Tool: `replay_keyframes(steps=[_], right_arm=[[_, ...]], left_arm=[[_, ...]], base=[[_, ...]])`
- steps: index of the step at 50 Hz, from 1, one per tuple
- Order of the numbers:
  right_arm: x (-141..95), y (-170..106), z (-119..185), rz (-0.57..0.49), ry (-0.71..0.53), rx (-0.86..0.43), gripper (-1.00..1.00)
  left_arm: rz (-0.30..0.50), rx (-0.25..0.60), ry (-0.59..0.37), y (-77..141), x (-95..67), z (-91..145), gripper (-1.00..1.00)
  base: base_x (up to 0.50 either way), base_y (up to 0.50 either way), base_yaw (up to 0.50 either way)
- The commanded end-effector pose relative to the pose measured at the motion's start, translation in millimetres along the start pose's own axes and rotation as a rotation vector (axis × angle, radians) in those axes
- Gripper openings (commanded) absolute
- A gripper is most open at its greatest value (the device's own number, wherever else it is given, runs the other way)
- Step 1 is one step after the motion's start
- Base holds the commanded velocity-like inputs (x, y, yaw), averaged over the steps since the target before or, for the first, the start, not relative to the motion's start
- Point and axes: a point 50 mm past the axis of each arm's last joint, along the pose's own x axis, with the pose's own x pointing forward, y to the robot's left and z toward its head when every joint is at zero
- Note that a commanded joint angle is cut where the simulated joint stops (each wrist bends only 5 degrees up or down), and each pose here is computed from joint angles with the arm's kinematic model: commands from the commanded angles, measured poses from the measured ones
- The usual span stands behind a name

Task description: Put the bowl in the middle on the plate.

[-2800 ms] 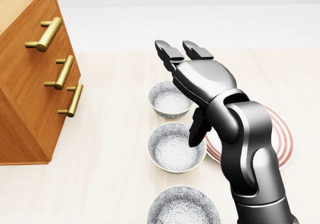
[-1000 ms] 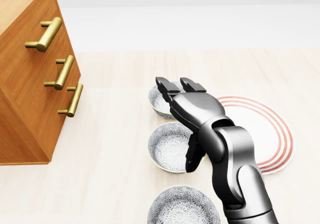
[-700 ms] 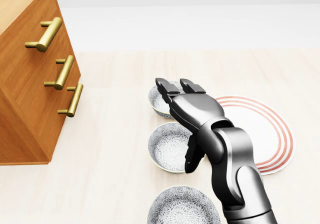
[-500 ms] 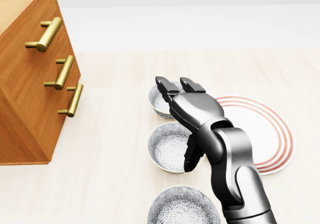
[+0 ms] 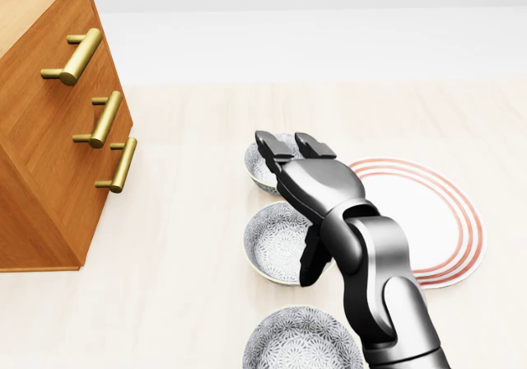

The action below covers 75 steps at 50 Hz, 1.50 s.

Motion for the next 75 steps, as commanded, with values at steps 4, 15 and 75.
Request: replay_keyframes(steps=[4, 15, 75], right_arm=[[0.9, 6.8, -1.5, 0.012, 0.005, 0.01, 1.0], [1.5, 10.4, -2.6, 0.018, 0.009, 0.014, 1.0], [4.5, 23.3, -1.1, 0.01, 0.008, 0.035, 1.0]], left_arm=[[0.0, 0.001, 0.002, 0.2, -0.4, -0.3, 1.0], [0.0, 0.003, 0.003, 0.5, -0.8, -0.4, 1.0], [0.0, 0.004, 0.007, 0.8, -0.8, -1.3, 1.0]], base=[[0.0, 0.0, 0.0], [0.0, 0.0, 0.0], [0.0, 0.0, 0.0]])
